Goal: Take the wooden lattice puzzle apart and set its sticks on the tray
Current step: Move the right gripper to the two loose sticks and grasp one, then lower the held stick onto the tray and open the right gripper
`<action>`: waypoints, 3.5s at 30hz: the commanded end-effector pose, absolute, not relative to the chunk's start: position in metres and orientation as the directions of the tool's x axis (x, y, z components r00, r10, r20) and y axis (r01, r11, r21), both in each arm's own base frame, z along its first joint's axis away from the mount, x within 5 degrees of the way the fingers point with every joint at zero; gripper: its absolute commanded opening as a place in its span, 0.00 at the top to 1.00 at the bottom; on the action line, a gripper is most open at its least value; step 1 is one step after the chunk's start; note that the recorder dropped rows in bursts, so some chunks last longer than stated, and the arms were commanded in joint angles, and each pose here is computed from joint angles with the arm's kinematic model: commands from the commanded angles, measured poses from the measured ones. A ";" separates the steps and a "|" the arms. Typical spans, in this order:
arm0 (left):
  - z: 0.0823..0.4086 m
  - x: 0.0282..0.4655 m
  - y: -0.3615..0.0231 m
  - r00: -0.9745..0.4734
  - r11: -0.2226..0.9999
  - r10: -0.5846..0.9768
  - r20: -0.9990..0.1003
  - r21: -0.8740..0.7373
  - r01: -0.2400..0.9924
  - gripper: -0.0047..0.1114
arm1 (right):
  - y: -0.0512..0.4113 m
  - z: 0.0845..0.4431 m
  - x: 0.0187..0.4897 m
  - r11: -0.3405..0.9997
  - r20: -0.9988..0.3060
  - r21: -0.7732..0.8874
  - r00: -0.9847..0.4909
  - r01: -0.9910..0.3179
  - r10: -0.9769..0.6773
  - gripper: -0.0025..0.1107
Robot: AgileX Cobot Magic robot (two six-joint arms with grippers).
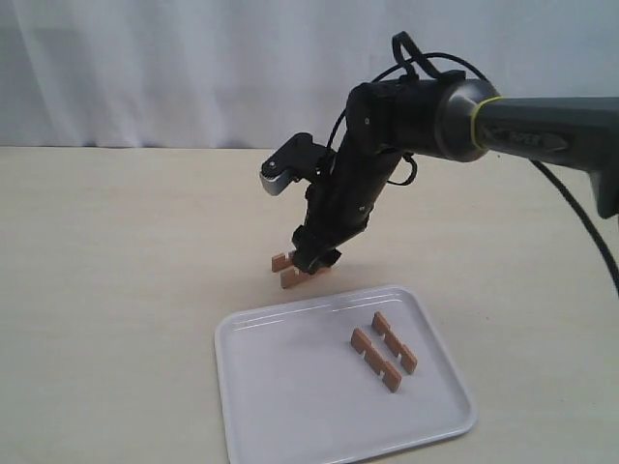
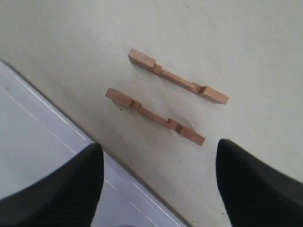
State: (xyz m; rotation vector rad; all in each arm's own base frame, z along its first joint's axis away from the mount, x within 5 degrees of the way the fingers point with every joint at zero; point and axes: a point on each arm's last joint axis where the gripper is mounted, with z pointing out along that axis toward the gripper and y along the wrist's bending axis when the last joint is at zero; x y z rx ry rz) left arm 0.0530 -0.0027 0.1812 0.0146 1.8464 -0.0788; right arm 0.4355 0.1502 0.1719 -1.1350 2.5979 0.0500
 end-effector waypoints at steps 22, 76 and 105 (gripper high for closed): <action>0.181 0.053 -0.003 -0.268 0.998 -0.025 -0.963 -0.040 0.050 0.96 | 0.133 0.136 0.457 0.681 -0.288 0.055 -0.664 -0.731 -0.690 0.47; 0.181 0.053 -0.003 -0.268 0.998 -0.025 -0.963 -0.040 0.050 0.96 | 0.140 0.188 0.444 0.595 -0.370 0.088 -0.581 -0.799 -0.725 0.94; 0.181 0.053 -0.003 -0.268 0.998 -0.025 -0.963 -0.040 0.050 0.96 | 0.142 0.151 0.354 0.744 -0.341 0.108 -0.728 -0.659 -0.595 0.94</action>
